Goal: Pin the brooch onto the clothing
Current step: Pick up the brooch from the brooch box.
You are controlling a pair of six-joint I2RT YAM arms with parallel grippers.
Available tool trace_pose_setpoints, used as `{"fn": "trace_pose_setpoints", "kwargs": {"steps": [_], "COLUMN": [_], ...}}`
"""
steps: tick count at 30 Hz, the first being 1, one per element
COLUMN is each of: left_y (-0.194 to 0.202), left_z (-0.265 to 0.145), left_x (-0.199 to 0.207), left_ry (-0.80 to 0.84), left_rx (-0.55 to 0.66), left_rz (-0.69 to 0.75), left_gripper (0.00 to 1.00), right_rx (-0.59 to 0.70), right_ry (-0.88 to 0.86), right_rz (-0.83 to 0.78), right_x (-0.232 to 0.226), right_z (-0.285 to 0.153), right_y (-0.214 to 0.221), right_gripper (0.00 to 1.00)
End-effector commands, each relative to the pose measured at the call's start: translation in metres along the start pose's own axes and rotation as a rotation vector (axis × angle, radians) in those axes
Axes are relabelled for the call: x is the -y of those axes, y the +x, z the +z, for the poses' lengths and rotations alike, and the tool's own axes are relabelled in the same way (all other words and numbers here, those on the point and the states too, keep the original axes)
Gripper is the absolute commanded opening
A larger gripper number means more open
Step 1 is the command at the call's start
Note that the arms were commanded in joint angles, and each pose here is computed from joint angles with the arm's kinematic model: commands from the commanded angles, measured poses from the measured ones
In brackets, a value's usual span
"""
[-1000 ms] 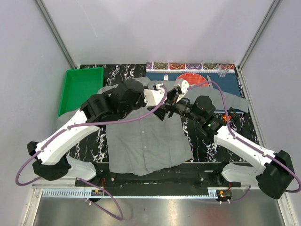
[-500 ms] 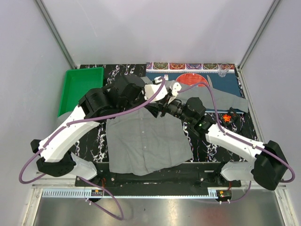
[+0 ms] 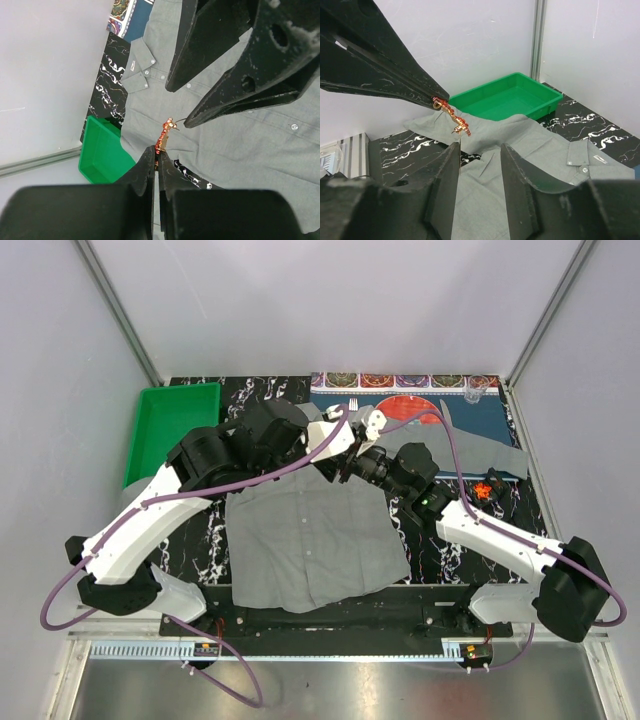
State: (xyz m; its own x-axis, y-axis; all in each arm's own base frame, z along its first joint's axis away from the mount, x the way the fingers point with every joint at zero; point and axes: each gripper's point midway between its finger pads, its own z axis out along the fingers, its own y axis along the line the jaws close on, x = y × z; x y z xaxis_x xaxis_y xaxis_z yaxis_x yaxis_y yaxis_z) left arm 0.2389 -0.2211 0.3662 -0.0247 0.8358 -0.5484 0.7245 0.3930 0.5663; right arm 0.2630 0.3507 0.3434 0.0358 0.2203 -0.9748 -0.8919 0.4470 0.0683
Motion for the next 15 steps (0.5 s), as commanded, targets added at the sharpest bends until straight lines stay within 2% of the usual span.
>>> {"fn": "trace_pose_setpoints", "kwargs": {"steps": [1, 10, 14, 15], "left_y": [-0.014, -0.015, -0.013, -0.012], "left_z": [-0.012, -0.015, -0.016, -0.016], "left_x": [-0.005, 0.009, 0.011, 0.010], "left_ry": [-0.006, 0.070, 0.082, 0.080], "left_rx": [0.073, 0.091, 0.090, 0.088], "left_rz": [-0.057, -0.070, -0.069, -0.072], "left_gripper": [0.00, 0.00, 0.00, 0.00], "right_rx": [0.071, 0.061, 0.048, 0.051], "right_ry": [-0.018, -0.094, -0.138, -0.165], "right_rz": [-0.059, -0.119, -0.163, -0.182], "right_x": [-0.005, -0.016, -0.022, -0.027], "right_z": [0.003, 0.005, -0.001, -0.003], "right_y": [-0.027, -0.024, -0.020, -0.022], "right_gripper": [0.40, 0.38, 0.20, 0.11]}}
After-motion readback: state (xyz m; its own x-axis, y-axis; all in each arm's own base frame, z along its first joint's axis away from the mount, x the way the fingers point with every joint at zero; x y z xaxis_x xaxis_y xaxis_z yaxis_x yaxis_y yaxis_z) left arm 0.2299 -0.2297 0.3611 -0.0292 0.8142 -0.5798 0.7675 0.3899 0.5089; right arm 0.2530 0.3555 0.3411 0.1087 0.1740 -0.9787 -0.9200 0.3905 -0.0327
